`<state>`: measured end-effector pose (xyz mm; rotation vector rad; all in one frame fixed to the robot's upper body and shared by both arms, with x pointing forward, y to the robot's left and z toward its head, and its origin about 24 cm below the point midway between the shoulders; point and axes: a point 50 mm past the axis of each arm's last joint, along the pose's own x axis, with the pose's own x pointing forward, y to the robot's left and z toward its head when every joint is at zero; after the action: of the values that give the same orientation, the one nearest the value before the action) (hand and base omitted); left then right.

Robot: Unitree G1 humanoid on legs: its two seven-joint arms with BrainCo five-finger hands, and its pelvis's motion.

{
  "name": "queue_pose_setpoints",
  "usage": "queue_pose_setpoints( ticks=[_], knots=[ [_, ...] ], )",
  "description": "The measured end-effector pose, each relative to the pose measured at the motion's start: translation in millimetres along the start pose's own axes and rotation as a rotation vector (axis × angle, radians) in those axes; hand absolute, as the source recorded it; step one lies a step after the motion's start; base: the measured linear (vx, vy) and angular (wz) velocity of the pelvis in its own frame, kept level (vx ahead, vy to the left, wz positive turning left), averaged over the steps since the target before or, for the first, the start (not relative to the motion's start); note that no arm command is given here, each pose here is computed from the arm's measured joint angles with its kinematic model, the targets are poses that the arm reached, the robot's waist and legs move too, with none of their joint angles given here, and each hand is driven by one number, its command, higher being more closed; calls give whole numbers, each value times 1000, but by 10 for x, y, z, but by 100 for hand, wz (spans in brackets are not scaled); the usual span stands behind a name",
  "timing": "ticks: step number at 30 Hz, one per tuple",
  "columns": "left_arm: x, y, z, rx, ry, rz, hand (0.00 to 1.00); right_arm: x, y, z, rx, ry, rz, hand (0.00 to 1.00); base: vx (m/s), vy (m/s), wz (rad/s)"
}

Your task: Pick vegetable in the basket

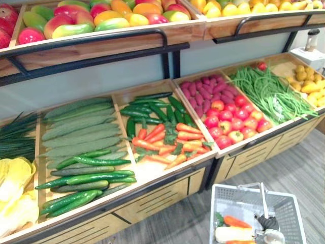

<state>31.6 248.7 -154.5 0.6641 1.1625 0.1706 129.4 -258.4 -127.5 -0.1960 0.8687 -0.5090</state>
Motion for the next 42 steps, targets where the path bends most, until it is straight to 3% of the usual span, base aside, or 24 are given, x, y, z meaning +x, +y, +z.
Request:
queue_pose_setpoints(
  ticks=[7,13,15,20,26,30,42],
  knots=[
    [18,-29,-40,-26,69,-65,0,7,13,-16,16,16,23,100,23,5,-26],
    [165,153,316,-67,-15,-13,0,-49,19,-24,108,1,-3,100,-32,36,-51],
    [244,361,452,-75,-44,48,0,-86,136,41,121,-30,26,100,-150,96,-112],
    [235,487,355,-134,-7,129,0,-64,201,211,97,-92,69,100,-166,53,-132],
    [178,366,182,-124,47,96,0,-71,335,172,37,-69,122,100,-101,-177,-93],
    [180,201,354,-146,19,51,0,-47,277,180,-4,-70,116,100,-81,-335,-73],
    [184,85,608,-131,-57,22,0,-88,164,174,-47,-115,76,100,-45,-174,-54]
  ],
)
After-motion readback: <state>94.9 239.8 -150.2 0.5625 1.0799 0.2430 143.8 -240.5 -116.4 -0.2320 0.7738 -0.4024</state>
